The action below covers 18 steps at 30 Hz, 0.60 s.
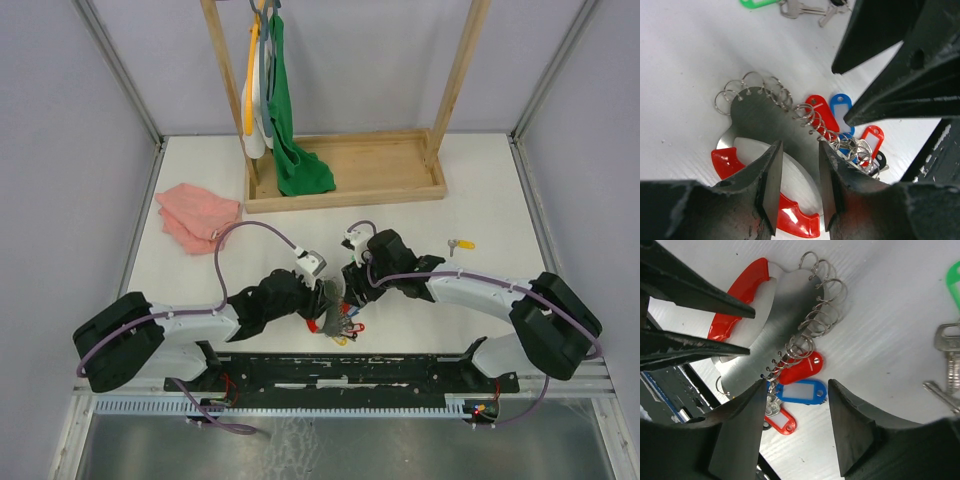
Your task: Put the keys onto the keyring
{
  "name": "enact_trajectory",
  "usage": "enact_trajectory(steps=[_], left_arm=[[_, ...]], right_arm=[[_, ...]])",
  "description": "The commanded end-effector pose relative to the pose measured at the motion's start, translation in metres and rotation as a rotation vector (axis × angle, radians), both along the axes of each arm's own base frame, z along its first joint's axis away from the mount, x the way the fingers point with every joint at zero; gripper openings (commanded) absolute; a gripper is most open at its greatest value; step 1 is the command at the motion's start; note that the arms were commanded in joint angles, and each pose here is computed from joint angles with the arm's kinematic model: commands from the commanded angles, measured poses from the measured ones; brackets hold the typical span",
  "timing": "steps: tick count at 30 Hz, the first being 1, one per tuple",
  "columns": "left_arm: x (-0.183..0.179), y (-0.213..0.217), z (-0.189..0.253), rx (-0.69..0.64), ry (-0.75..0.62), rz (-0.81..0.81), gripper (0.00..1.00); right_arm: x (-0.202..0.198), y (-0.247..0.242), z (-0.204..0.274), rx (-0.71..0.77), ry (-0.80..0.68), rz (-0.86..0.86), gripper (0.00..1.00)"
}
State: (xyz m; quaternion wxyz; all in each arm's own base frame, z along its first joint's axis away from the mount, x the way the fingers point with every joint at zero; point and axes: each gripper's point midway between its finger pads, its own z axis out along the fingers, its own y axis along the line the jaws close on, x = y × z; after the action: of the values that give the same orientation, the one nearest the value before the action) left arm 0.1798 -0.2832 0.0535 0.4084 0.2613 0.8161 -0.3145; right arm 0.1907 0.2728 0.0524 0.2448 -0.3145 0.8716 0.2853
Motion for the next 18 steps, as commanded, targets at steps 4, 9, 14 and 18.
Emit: enact_trajectory(steps=[4,9,14,18], left_arm=[[0.011,-0.002,0.001,-0.112,0.094,0.097,0.39],[0.012,0.001,-0.007,-0.107,0.115,0.109,0.39],[0.013,0.002,-0.019,-0.1,0.137,0.122,0.38],[0.017,0.005,-0.027,-0.108,0.151,0.145,0.37]], right_arm=[[-0.001,0.031,0.003,0.054,0.101,-0.066,0.59],[-0.004,0.041,-0.008,0.063,0.154,-0.078,0.55],[-0.006,0.054,-0.008,0.095,0.172,-0.058,0.48],[-0.004,0.061,-0.002,0.13,0.158,-0.048,0.41]])
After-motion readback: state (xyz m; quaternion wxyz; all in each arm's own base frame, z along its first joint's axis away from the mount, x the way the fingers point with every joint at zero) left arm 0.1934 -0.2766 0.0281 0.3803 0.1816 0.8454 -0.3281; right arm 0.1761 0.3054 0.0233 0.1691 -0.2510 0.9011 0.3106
